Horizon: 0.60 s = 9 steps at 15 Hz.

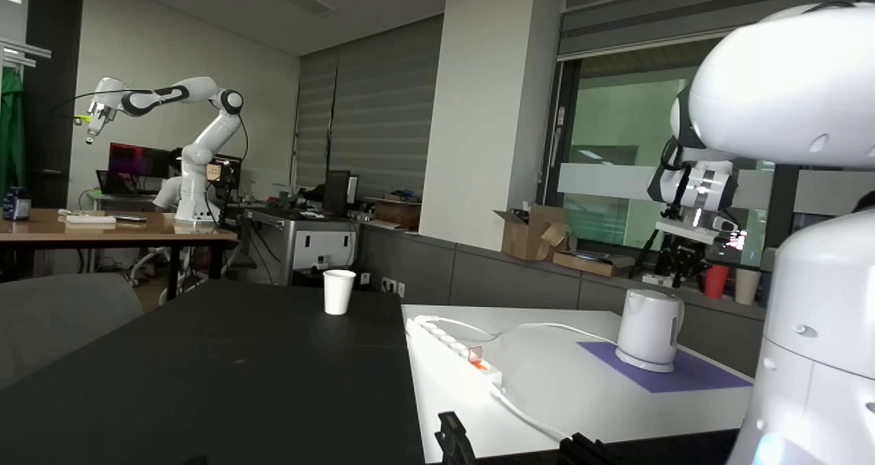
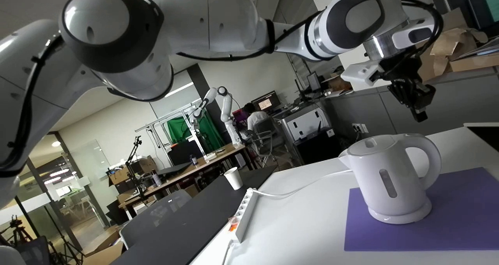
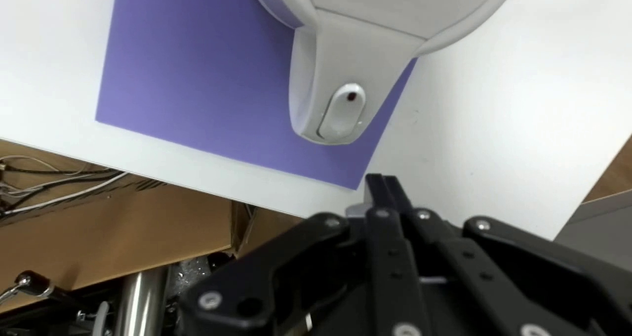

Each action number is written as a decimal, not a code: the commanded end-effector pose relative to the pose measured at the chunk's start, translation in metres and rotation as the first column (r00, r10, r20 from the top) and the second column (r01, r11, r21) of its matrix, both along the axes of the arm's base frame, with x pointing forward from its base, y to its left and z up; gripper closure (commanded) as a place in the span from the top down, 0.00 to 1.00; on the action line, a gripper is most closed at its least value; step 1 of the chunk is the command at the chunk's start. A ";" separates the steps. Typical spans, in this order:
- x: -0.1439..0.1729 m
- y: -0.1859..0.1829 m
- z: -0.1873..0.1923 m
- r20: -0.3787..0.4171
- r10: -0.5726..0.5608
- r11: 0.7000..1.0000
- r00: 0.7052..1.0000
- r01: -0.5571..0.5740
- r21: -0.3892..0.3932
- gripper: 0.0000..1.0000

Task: Turn on the kettle

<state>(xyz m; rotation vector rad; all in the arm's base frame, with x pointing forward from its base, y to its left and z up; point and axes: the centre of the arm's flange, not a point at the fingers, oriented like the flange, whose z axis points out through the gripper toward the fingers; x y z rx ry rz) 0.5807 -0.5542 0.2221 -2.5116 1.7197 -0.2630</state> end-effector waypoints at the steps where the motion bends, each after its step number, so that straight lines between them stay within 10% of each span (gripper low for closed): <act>1: 0.024 -0.020 0.002 -0.079 -0.024 0.999 0.997 0.022 -0.025 0.00; 9: 0.020 -0.021 0.003 -0.175 -0.002 1.000 0.985 0.000 -0.013 0.00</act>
